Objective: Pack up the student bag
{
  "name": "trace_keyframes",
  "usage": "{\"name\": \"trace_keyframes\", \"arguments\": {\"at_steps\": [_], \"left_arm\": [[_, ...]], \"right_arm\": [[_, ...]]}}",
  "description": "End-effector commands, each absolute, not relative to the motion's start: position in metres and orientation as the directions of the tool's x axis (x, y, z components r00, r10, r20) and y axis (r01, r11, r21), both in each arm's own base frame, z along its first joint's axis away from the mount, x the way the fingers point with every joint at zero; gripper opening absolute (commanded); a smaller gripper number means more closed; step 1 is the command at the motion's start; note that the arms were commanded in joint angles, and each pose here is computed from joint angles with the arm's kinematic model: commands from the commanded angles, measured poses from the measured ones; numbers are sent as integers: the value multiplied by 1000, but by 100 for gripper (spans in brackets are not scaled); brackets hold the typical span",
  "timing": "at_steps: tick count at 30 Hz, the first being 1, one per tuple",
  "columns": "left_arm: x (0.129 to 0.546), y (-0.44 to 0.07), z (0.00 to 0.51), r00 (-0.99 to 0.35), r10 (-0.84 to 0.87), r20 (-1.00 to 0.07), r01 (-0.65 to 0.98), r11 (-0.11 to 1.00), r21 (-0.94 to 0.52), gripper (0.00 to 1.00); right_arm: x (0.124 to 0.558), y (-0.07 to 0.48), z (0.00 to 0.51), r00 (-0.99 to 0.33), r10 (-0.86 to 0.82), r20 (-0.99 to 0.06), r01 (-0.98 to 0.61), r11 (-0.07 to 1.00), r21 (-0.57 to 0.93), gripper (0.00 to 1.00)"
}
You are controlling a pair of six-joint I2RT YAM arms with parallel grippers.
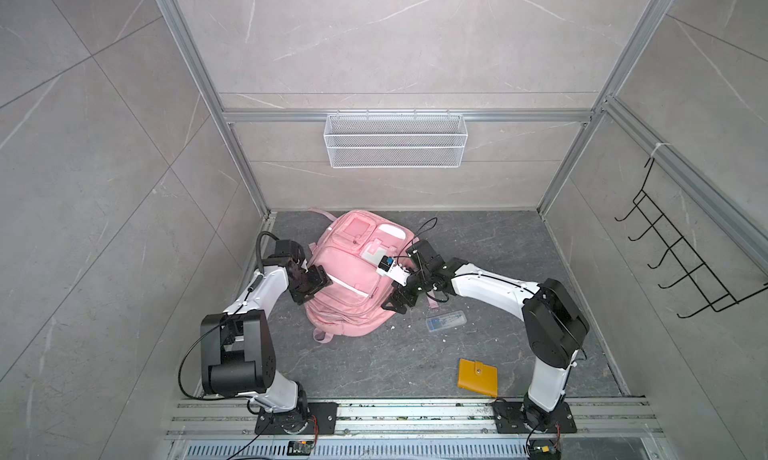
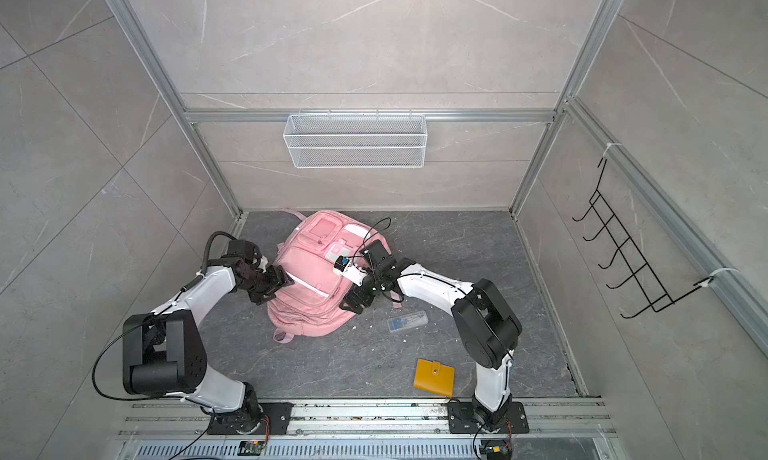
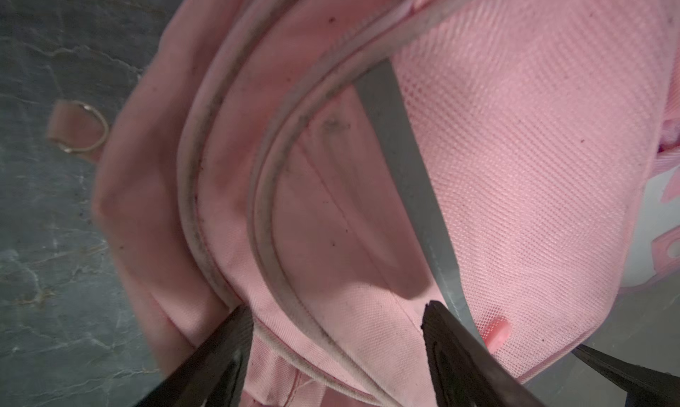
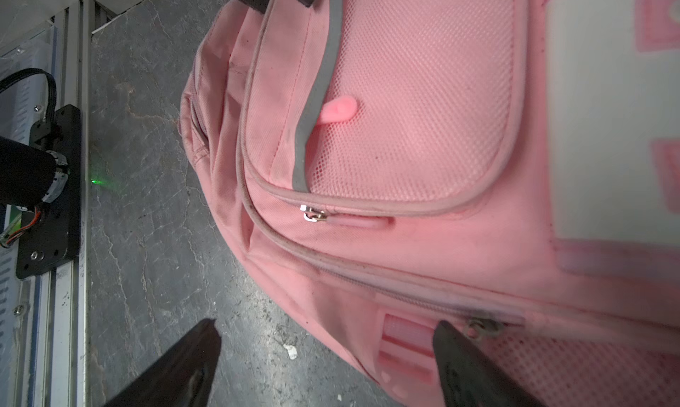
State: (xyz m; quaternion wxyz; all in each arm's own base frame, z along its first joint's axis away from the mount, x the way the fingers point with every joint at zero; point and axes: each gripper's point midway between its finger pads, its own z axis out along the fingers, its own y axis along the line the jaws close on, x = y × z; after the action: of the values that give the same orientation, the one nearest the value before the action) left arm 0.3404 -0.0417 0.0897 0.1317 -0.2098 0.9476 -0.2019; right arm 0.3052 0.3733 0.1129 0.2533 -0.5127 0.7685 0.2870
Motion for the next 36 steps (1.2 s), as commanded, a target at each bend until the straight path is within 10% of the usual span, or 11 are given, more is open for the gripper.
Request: {"name": "trace_keyframes", "arguments": {"at_steps": [1,21,36], "left_arm": [[351,-44,100,-887,-422,-189,-300,837,-458,73],[353,-53,84,-881,-458,-120,-343,791,-506,66],[354,-61,80,-866,-492,-84,-370,746,-554,43]], "right_arm": [[313,380,115,-292,-654,-698,-952,271,145,92],[329,409,82,-275,-697,-663,-961,200,189,88],[309,407,79,-360,-641,-678,-932,220,287,84]]}}
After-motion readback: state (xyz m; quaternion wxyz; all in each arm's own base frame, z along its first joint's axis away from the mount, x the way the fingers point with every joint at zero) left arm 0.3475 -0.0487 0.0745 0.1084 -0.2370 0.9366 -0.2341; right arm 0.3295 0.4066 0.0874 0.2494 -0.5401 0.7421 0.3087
